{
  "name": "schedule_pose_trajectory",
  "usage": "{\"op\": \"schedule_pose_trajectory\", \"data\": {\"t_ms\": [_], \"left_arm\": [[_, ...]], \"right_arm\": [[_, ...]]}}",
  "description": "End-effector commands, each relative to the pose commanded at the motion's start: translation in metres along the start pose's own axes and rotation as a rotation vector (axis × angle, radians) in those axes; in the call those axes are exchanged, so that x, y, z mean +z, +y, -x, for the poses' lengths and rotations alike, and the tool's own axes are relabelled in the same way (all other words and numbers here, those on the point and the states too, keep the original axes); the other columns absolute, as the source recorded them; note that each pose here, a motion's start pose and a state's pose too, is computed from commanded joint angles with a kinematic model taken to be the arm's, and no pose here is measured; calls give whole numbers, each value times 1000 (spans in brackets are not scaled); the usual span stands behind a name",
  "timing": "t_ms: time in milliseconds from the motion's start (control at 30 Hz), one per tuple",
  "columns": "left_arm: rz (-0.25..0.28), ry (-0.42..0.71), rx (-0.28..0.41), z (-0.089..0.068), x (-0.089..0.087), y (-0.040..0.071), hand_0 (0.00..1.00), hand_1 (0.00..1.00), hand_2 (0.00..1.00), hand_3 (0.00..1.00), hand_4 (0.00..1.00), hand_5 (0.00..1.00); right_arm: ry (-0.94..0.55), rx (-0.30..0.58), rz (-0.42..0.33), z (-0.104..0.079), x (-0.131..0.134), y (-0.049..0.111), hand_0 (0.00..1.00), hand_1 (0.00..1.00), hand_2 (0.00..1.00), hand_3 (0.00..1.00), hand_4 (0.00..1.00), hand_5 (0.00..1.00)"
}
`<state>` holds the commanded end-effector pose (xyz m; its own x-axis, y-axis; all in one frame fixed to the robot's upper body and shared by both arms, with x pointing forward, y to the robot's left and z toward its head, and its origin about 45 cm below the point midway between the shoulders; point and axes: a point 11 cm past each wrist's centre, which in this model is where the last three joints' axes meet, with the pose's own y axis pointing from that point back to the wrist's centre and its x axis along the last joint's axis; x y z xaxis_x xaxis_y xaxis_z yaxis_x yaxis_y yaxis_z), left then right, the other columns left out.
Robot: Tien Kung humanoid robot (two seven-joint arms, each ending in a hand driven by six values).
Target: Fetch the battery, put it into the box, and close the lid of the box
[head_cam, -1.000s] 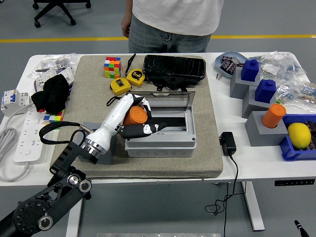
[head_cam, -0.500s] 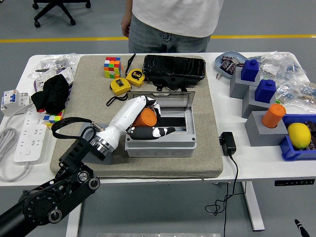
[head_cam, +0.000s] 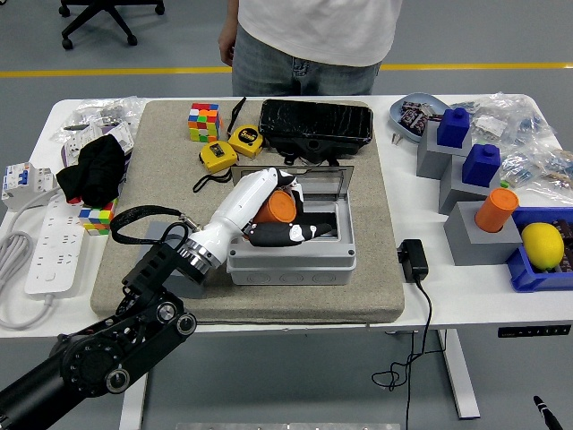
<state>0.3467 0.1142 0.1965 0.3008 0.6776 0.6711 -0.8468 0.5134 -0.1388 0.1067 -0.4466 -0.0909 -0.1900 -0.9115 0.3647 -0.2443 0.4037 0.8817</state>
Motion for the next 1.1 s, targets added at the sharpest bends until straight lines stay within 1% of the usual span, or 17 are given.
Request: {"op": "schedule_pose_trajectory", "data": {"t_ms": [33, 200, 233, 367, 433, 600, 633, 800, 900, 1033, 1100], "left_arm": [[2, 5, -1, 1, 1, -1, 33, 27, 48, 30, 998, 488], [12, 16, -12, 6, 7, -4, 33, 27, 48, 30, 998, 488], [9, 25, -20, 9, 6, -4, 33, 27, 48, 31, 975, 466], [-10, 51, -40, 19, 1, -3, 33, 27, 48, 31, 975, 466], [-15, 60, -39, 21, -1, -3, 33, 27, 49, 31, 987, 479], [-17, 66, -25, 20, -4, -10, 33, 27, 49, 31, 987, 479], [-17, 65, -21, 19, -4, -12, 34, 27, 49, 31, 990, 506], [1, 58, -19, 19, 2, -19, 34, 27, 49, 31, 990, 506], [5, 56, -19, 20, 3, -21, 34, 28, 51, 31, 988, 510], [8, 37, -25, 22, 1, -20, 34, 28, 51, 32, 987, 514], [18, 26, -12, 22, -1, -19, 34, 28, 51, 32, 987, 514]], "right_arm": [[0, 0, 0, 0, 0, 0, 874, 794, 743, 777, 998, 998], [1, 1, 2, 0, 0, 0, 874, 794, 743, 777, 998, 998], [-1, 1, 2, 0, 1, 0, 874, 794, 744, 777, 998, 998], [0, 0, 2, 0, 0, 0, 874, 794, 744, 777, 998, 998], [0, -1, 1, 0, 0, 0, 875, 794, 745, 777, 998, 998], [5, -1, 3, 0, 0, 0, 875, 794, 745, 777, 998, 998], [6, -2, 3, 0, 0, 0, 875, 794, 744, 777, 998, 998], [11, -2, 2, 0, -1, 0, 875, 794, 744, 777, 998, 998], [12, -3, 1, 0, -1, 0, 874, 794, 743, 777, 998, 998], [13, -1, 3, 0, 0, 0, 874, 794, 744, 777, 998, 998], [14, -1, 5, -1, 1, 0, 874, 794, 744, 777, 998, 998]]}}
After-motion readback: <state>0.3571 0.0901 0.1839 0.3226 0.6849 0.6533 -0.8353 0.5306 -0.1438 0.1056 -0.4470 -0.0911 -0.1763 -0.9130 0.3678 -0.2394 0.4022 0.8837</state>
